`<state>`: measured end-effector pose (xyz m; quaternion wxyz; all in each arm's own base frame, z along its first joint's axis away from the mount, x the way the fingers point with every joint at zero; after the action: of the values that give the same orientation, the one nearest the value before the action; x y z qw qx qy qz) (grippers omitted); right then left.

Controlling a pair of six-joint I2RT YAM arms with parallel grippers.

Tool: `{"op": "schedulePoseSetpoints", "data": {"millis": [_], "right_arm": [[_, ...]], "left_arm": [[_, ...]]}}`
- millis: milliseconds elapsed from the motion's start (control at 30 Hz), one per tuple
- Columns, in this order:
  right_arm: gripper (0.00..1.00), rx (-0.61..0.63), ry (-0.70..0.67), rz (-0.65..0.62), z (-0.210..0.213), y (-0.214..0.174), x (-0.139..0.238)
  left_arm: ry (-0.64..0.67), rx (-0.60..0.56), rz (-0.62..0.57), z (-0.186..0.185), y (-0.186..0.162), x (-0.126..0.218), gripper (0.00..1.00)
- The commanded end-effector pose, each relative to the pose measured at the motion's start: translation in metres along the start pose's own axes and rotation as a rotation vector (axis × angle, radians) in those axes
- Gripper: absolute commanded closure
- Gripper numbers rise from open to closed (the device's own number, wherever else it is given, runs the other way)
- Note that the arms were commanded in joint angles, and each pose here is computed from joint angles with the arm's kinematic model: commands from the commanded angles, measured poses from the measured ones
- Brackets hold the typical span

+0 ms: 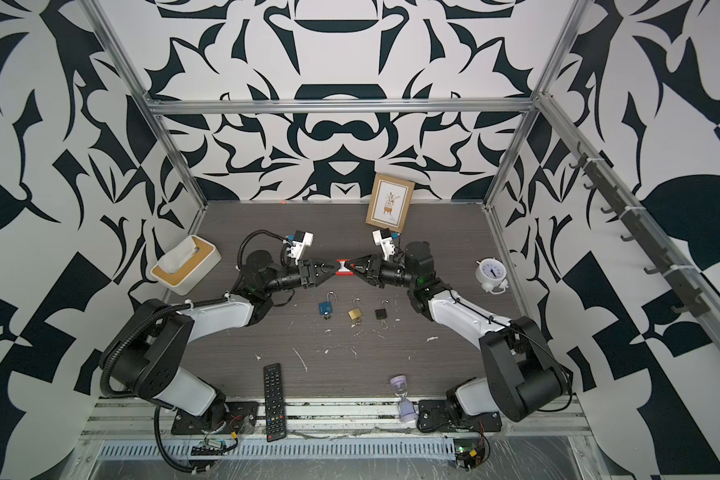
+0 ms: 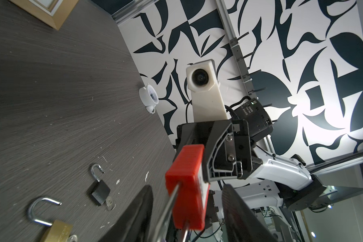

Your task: Lock with the key

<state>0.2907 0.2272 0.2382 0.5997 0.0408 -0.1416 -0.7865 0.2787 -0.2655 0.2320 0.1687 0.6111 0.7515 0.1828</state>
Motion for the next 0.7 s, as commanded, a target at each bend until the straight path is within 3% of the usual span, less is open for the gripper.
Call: {"op": "schedulePoseSetpoints", "data": {"millis": [0,533,667], "right_arm": [[1.00,0.083,0.081,-0.019,0.026,0.008,-0.001],[1.00,0.079,0.084,0.016,0.023,-0.001,-0.015],[1.00,0.080,0.075,0.031,0.023,-0.006,-0.016]], "left_arm": [[-0.051,-0.037,0.001,-0.013,0.005,-0.003,0.48],[-0.069,-0.034,0.014,-0.018,0.003,-0.003,0.71],[-0.065,-0.027,0.011,-0.018,0.004,-0.003,0.82]]}}
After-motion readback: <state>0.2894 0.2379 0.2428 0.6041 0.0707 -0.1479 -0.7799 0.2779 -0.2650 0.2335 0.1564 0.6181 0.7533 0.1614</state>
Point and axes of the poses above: each gripper's point midway between its finger pads, its own x axis back along the fingers, its own z axis along the line the jaws close on, y = z × x, the point moved 5 cm from there along x, back along the fingers, and after that the axes turned 2 degrees about -x, right-handed, at the moved point
